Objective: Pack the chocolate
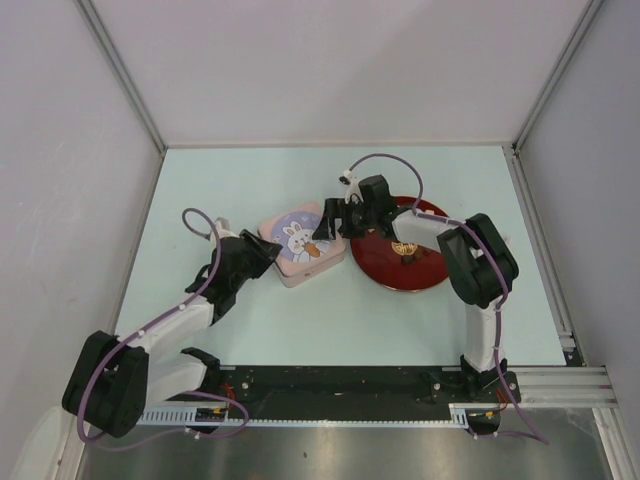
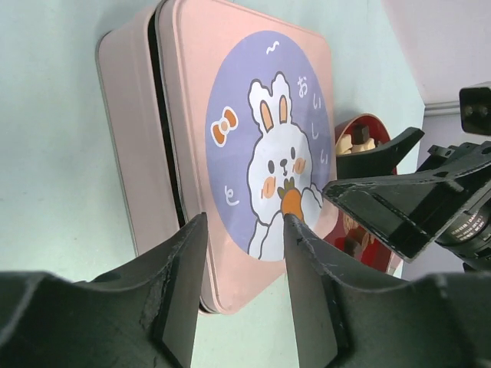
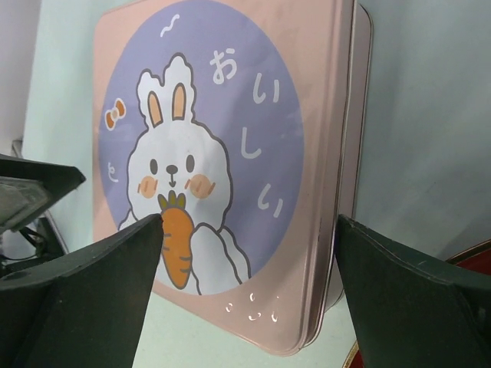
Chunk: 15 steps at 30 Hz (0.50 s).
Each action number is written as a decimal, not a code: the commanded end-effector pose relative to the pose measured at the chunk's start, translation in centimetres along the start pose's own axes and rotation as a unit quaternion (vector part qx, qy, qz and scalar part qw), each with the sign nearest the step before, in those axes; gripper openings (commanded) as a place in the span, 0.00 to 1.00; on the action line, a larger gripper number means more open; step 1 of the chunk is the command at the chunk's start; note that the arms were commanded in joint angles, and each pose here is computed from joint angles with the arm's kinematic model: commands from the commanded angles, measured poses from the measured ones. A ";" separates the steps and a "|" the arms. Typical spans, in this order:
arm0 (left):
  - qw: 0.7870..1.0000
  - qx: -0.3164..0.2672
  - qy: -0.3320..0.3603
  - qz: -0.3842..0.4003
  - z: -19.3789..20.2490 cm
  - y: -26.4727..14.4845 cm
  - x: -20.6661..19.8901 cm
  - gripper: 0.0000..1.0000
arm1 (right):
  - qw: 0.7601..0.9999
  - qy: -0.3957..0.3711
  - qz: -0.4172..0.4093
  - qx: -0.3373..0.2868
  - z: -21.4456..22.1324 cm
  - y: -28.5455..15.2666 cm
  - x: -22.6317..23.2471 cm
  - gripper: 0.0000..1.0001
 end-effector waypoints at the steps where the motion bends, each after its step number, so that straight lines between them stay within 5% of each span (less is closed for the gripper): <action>1: 1.000 -0.015 0.016 -0.018 -0.2 -0.7 0.9 0.55 | 0.999 -0.047 0.004 -0.011 -0.8 0.0 1.4 0.96; 7: 0.999 -0.015 0.015 -0.036 0.1 -1.1 1.9 0.82 | 0.998 -0.062 0.009 -0.013 -0.8 0.1 1.9 0.96; 15: 0.999 0.029 0.027 -0.009 1.1 0.5 0.7 0.87 | 0.996 -0.083 0.019 -0.013 -0.9 -0.3 3.0 0.96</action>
Point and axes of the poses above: each gripper's point midway between its finger pads, its own y axis out along the fingers, its own x axis along the line the jaws close on, z = x × y, the point moved 4 cm from there along -y, back along the fingers, and after that the axes turned 15 degrees about y, right-handed, at the moved point
